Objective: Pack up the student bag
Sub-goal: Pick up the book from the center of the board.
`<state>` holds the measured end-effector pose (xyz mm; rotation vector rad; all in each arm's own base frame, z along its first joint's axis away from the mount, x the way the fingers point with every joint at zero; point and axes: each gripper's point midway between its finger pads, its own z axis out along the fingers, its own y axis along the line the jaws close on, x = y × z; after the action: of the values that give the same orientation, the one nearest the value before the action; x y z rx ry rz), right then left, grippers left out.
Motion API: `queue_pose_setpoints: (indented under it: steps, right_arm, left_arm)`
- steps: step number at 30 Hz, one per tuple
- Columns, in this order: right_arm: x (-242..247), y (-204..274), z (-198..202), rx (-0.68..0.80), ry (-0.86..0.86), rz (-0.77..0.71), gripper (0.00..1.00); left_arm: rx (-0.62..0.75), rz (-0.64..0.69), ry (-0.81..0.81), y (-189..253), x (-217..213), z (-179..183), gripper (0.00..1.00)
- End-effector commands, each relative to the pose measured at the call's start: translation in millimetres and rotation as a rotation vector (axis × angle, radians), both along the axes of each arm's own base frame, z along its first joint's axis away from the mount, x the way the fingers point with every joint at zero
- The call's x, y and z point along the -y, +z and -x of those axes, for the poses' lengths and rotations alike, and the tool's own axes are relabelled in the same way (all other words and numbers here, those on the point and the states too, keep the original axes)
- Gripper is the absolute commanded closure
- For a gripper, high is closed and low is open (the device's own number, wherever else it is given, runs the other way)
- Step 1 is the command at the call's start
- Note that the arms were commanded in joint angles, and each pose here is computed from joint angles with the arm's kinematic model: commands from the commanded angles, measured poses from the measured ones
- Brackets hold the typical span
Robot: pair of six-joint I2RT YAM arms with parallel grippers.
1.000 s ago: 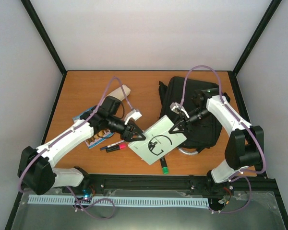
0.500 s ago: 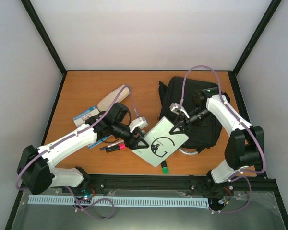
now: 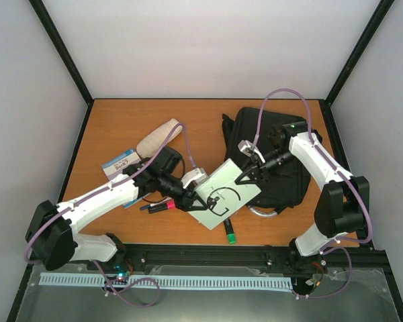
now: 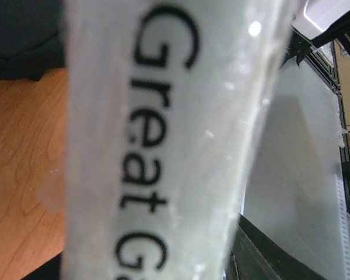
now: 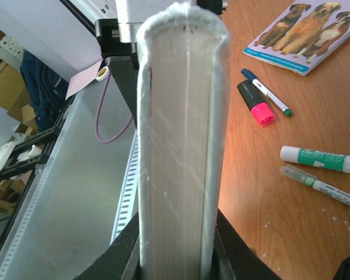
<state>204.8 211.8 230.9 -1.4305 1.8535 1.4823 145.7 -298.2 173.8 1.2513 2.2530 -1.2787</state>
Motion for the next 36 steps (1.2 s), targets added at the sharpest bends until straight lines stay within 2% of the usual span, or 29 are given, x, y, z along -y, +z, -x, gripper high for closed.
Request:
queue_pose_setpoints:
  steps: [1, 12, 13, 18, 20, 29, 33, 36]
  right_arm:
    - [-6.5, 18.3, -3.8, -0.002, -0.018, -0.116, 0.97]
    - [-9.2, 14.0, -15.9, -0.033, -0.05, -0.1, 0.97]
    - [-9.2, 13.0, -16.4, -0.035, -0.052, -0.097, 0.93]
    - [-6.0, 4.9, -21.5, -0.024, -0.09, -0.046, 0.48]
    - [-0.5, 2.7, -21.6, 0.0, -0.122, -0.006, 0.4]
    - [67.3, -19.5, -30.2, 0.258, -0.364, 0.382, 0.31]
    - [102.6, -60.6, -18.8, 0.289, -0.357, 0.546, 0.33]
    - [124.1, -85.2, -15.8, 0.301, -0.37, 0.639, 0.39]
  left_arm:
    - [-0.009, 0.087, -0.07, 28.0, 3.6, 17.2, 0.55]
    - [-0.12, 0.098, -0.1, 30.2, 4.4, 29.5, 0.78]
    - [-0.12, 0.099, -0.099, 30.9, 4.5, 29.3, 0.8]
    - [-0.103, 0.096, -0.071, 35.1, 4.5, 25.3, 0.96]
    - [-0.106, 0.093, -0.049, 36.7, 4.0, 23.8, 0.99]
    - [-0.08, 0.035, 0.201, 34.7, -5.0, -3.0, 0.99]
    - [-0.052, -0.004, 0.378, 36.2, -17.2, -22.8, 0.99]
    - [-0.039, -0.016, 0.462, 37.8, -25.0, -30.8, 0.99]
